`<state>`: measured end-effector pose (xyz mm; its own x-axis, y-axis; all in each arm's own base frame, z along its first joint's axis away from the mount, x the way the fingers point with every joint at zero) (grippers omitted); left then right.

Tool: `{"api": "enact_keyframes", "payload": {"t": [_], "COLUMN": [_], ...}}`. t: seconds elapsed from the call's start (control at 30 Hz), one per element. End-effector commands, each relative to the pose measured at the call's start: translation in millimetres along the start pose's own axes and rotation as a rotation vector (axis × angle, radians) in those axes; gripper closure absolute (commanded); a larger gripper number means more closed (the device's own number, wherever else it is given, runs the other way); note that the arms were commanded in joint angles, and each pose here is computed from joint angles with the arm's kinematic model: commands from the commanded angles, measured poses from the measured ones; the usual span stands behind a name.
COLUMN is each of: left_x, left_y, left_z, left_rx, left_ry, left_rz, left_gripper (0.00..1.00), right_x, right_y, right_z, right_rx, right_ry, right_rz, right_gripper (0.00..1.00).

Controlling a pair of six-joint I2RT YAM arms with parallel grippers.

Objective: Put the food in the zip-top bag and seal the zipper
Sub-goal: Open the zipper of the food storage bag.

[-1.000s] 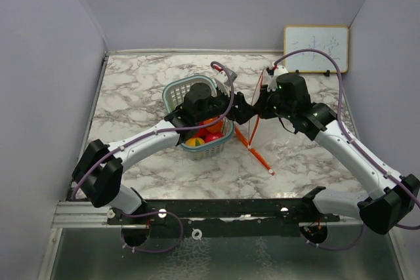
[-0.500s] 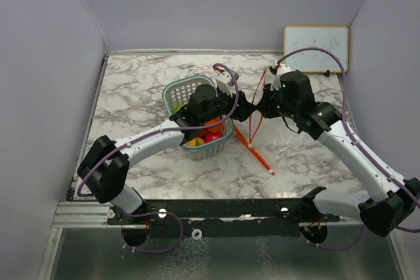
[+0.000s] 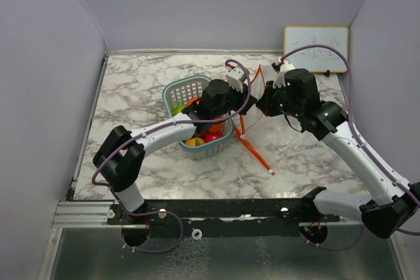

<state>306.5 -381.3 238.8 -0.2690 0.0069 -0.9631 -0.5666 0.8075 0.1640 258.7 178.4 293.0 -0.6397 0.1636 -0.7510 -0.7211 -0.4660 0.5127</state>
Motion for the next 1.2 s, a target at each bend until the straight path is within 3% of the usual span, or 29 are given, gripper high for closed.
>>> {"api": "enact_keyframes", "payload": {"t": [0.0,0.27,0.57,0.63,0.8,0.87,1.17], "left_x": [-14,-50,-65,-65,-56,-54,-65], "left_y": [7,61,88,86,69,62,62], "left_z": [5,25,23,25,31,32,36], "left_rx": [-0.058,-0.281,-0.302,-0.315,-0.321,-0.322,-0.358], "left_ry": [-0.058,-0.164,-0.203,-0.208,-0.216,-0.214,-0.224], "left_rz": [0.020,0.028,0.058,0.052,0.042,0.050,0.021], "left_gripper": [1.00,1.00,1.00,1.00,1.00,1.00,1.00], "right_x": [-14,-28,-30,-33,-40,-41,-44], "right_y": [19,50,43,35,22,24,40], "right_z": [-16,-70,-97,-88,-27,-10,21], "right_rx": [0.143,0.534,0.753,0.684,0.191,0.076,-0.140], "right_ry": [-0.012,-0.075,-0.066,-0.059,0.039,0.057,0.084], "right_rz": [-0.085,-0.287,-0.349,-0.332,-0.301,-0.288,-0.289], "right_gripper": [0.99,0.98,0.93,0.89,0.70,0.66,0.55]}}
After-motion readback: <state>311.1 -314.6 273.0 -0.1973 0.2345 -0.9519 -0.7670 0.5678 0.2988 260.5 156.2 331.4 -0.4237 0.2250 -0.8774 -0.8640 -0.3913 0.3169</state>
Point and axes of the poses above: each gripper's point midway between its finger pads, its own y axis back along the fingers, its own z axis along the line the jaws close on, x = y × z, the point moved 4 cm from there along y, back along the fingers, and after that the axes turned 11 degrees about -y, right-handed, at the moved point
